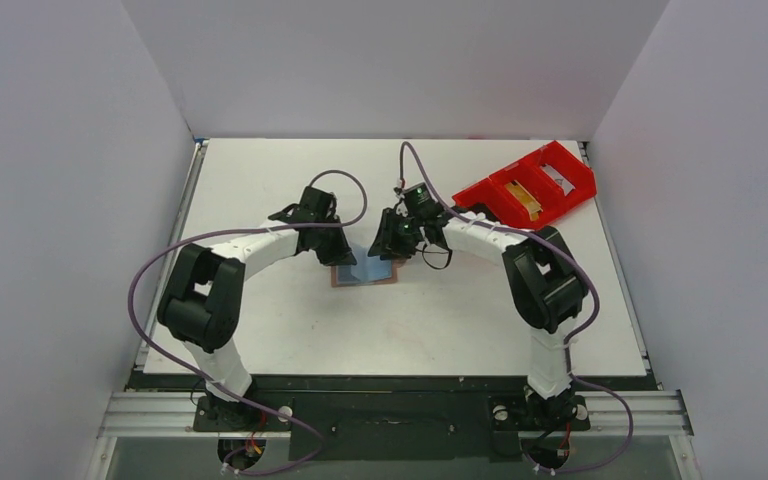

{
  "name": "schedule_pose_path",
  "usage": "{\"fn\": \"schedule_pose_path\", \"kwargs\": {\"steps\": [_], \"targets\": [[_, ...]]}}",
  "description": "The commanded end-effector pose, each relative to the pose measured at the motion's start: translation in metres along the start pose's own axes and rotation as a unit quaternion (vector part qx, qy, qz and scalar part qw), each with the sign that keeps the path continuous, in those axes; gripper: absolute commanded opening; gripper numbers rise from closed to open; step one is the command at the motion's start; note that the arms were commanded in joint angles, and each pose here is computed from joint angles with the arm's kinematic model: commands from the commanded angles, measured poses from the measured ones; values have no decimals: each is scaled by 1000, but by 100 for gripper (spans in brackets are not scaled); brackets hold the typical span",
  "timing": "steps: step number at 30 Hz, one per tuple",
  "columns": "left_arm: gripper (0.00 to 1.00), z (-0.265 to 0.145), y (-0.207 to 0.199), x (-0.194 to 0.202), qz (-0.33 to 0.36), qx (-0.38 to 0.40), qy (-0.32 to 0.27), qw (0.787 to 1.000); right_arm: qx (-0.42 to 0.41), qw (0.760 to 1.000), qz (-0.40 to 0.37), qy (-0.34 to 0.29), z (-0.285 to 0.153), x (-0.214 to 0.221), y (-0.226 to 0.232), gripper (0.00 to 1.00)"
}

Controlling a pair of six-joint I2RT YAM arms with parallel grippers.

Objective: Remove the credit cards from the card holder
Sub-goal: Remove the credit card from the card holder.

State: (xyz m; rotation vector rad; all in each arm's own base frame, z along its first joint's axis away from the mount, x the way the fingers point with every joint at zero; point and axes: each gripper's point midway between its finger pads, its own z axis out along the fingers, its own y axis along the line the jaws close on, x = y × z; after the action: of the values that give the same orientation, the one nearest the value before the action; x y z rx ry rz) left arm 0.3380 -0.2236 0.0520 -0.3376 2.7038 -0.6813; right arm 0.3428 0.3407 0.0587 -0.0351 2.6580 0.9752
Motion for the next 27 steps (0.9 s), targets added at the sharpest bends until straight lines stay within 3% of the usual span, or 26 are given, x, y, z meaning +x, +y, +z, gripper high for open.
{"fn": "schedule_pose_path", "kwargs": {"steps": [1, 5, 7, 11, 18, 27], "targets": [[0, -14, -23, -6, 13, 17, -21, 1000, -5, 998, -16, -55, -34, -28, 17, 35], [4, -8, -42, -3, 26, 29, -16, 999, 11, 997, -15, -74, -47, -33, 11, 35], [13, -5, -51, -2, 32, 33, -14, 999, 20, 996, -16, -84, -54, -36, 8, 35], [21, 1, -67, -4, 42, 44, -12, 998, 44, 994, -9, -102, -66, -39, -2, 35], [23, 25, -81, -4, 50, 47, 5, 998, 82, 988, 7, -133, -89, -42, -24, 34], [24, 54, -71, 8, 44, 41, 33, 998, 89, 988, 7, -127, -90, -36, -30, 34]]}}
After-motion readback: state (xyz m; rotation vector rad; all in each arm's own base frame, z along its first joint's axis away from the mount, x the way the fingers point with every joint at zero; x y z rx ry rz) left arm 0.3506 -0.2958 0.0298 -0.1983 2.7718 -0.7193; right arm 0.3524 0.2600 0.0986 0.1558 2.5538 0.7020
